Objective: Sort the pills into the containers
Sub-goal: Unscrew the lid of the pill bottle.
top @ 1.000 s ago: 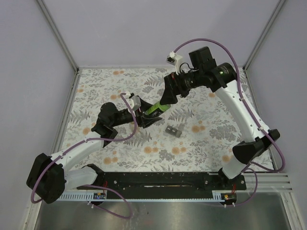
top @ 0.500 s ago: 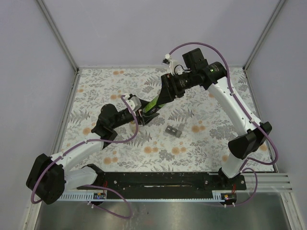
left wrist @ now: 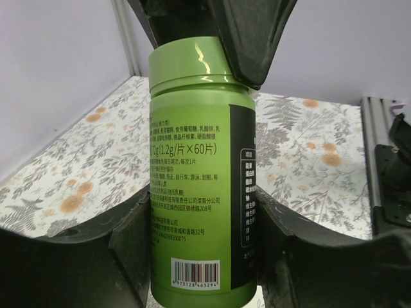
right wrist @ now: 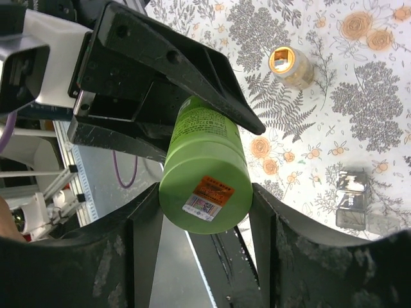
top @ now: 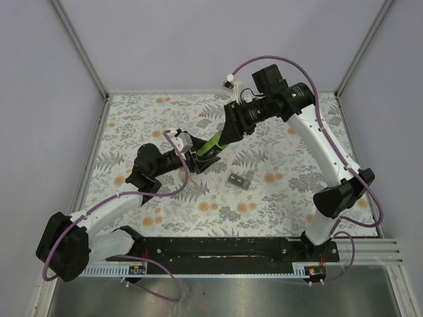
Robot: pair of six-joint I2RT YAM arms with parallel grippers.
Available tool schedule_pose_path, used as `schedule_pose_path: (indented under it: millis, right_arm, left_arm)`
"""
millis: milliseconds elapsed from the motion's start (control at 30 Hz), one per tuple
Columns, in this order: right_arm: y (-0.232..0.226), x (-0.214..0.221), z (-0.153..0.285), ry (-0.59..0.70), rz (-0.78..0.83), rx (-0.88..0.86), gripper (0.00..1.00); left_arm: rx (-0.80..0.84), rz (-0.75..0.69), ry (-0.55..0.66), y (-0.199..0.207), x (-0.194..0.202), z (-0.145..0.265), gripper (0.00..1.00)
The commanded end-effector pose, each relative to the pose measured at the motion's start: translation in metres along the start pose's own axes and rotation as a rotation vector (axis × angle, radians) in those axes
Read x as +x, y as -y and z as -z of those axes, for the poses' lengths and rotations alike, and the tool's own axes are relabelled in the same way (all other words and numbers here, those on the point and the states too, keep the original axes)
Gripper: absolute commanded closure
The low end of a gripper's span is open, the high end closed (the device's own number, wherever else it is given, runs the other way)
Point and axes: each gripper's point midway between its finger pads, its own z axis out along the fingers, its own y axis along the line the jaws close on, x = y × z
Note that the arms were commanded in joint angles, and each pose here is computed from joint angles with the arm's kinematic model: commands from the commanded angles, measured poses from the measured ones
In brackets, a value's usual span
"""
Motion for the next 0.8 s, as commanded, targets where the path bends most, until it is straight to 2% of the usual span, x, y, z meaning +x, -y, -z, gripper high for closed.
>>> schedule_pose_path:
  millis: [0, 300, 767]
  right_arm:
    - [-0.023, -0.019, 0.022, 0.071, 0.222, -0.044, 0.5]
    - [-0.028, -0.017, 0.043, 0.07, 0.535, -0.007, 0.52]
    - [-0.023, -0.027, 0.06, 0.109, 0.985, 0.157, 0.43]
  left_arm:
    - [0.178, 0.011, 0.092, 0.036, -0.025, 0.003, 1.0]
    - [0.329, 0.098, 0.124, 0.064, -0.04, 0.009, 1.0]
    - [0.417, 0.148, 0.118, 0.078, -0.045, 0.013, 1.0]
